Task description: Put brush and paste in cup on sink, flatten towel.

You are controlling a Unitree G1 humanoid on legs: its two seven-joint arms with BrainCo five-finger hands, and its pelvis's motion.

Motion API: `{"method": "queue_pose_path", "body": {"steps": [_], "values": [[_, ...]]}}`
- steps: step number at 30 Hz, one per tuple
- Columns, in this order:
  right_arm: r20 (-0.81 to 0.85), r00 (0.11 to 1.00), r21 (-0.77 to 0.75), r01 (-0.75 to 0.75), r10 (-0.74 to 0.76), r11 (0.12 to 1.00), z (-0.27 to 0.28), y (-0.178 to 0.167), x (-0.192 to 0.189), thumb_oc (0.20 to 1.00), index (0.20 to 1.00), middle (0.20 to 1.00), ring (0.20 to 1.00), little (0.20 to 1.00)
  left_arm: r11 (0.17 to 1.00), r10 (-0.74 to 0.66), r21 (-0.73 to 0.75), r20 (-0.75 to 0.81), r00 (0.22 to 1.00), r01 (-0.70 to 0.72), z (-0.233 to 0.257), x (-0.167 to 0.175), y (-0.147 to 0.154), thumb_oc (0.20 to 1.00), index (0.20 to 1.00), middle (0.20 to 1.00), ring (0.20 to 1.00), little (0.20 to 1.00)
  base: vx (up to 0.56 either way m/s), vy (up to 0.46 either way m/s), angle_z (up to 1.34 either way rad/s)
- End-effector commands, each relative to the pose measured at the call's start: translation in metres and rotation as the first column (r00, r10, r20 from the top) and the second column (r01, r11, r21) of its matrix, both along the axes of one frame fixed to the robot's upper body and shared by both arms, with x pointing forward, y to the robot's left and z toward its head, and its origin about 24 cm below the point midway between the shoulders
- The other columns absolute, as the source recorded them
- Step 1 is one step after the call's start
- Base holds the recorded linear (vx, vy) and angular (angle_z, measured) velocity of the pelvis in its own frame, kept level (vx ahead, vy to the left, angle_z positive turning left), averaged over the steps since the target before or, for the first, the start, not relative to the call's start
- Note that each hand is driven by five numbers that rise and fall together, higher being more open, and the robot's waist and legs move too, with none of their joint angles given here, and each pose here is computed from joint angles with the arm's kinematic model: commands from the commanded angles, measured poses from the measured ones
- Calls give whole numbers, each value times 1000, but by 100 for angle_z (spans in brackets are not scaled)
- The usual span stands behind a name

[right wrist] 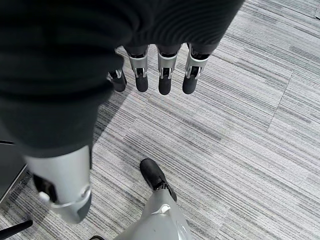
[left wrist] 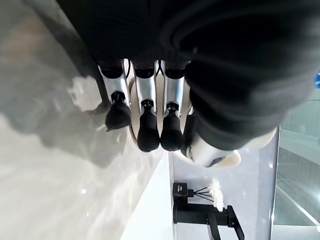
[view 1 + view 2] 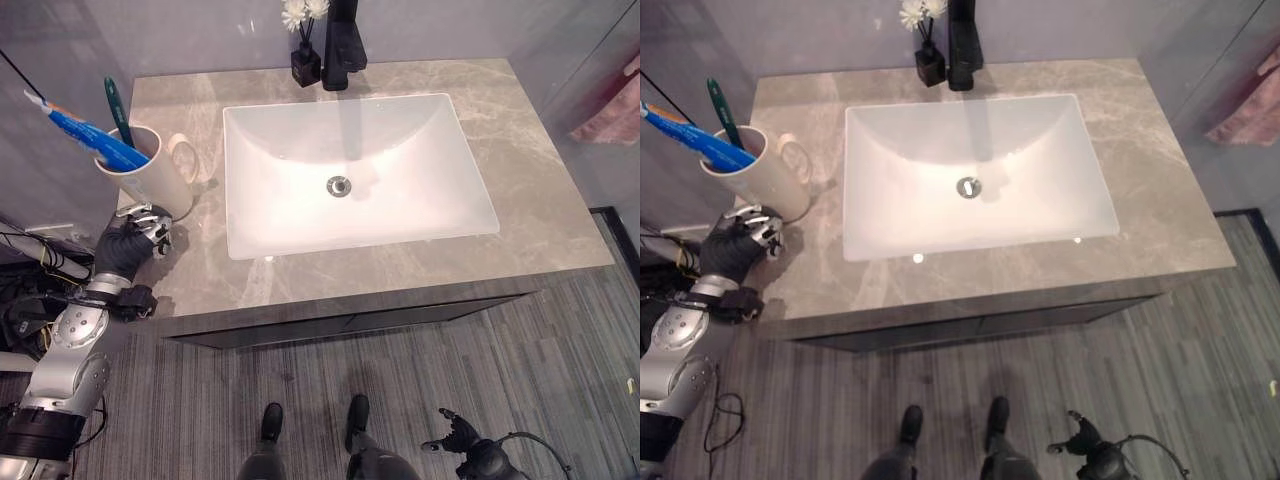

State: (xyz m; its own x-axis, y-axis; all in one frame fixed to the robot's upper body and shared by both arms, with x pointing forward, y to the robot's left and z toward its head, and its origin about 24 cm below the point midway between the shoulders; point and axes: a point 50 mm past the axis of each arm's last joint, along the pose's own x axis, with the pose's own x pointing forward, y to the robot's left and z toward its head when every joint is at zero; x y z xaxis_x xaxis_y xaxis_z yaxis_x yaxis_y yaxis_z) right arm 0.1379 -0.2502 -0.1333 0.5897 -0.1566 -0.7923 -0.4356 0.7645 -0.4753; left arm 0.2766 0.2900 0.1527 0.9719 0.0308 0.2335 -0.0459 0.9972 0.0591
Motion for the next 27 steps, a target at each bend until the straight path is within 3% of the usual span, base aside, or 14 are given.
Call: {"method": "queue_pose_path", "body": {"steps": [1, 13, 27], "values": [[29, 1000, 15, 3, -3, 1000, 5, -2, 6, 1000, 1000, 1000, 1000, 1000, 993, 91, 80, -43, 995, -87, -3, -1, 17, 200, 200, 200, 200, 200, 0, 0, 0], [45, 999, 31, -15, 13, 999, 6, 3, 12, 1000, 1000, 1000, 1000, 1000, 973, 196, 109, 69, 978, -203, 36, 20, 34, 200, 200, 200, 200, 200, -10, 4, -5], [80, 996, 49, -42, 38, 998, 10, 13, 24, 1000, 1000, 1000, 1000, 1000, 968, 234, 70, 106, 966, -242, 48, 40, 28, 200, 200, 200, 200, 200, 0, 5, -2]]}}
